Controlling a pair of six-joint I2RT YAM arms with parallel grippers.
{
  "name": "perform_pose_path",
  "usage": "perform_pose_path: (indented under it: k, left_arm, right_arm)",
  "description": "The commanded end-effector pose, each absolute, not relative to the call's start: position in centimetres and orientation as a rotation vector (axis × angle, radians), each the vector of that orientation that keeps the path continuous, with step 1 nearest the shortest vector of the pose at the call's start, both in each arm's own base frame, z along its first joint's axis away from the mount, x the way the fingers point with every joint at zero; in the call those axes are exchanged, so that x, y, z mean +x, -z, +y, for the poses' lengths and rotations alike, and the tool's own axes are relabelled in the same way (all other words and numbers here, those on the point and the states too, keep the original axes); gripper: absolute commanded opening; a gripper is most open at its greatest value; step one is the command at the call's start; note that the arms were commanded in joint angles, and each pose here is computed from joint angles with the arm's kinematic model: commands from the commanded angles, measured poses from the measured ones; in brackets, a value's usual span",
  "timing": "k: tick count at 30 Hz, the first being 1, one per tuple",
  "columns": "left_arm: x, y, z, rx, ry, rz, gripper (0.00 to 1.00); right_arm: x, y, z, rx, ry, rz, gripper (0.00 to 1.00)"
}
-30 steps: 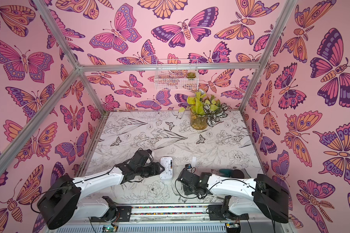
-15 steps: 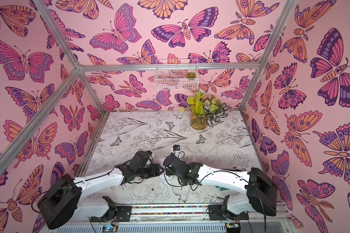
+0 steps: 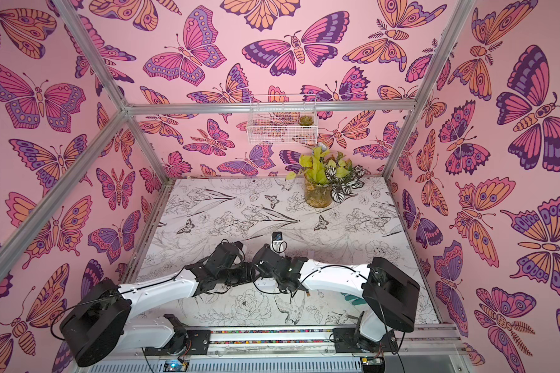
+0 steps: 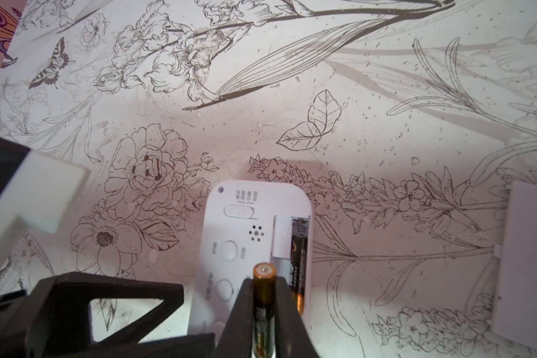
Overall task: Insert the battery into the alarm
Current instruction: Install the battery in the alarm.
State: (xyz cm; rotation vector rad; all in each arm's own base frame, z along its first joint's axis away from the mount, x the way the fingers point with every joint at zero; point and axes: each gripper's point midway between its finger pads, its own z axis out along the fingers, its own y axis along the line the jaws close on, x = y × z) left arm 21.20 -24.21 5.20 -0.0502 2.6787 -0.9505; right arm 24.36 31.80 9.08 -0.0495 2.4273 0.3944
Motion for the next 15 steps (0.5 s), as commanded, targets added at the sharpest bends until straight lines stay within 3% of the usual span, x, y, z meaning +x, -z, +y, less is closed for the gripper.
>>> perform_pose_path:
  k: [1, 15]
  left_arm:
    - [20.7, -4.2, -23.8, -0.056, 0.930, 2.706, 0.68]
    - [20.7, -4.1, -23.9, -0.055, 0.928, 2.710, 0.68]
  right_arm:
    - [25.5, -9.1, 32.2, -0.047, -0.351, 2.410, 0.14]
    - [25.9, -7.8, 31.2, -0.015, -0.271, 2.411, 0.15]
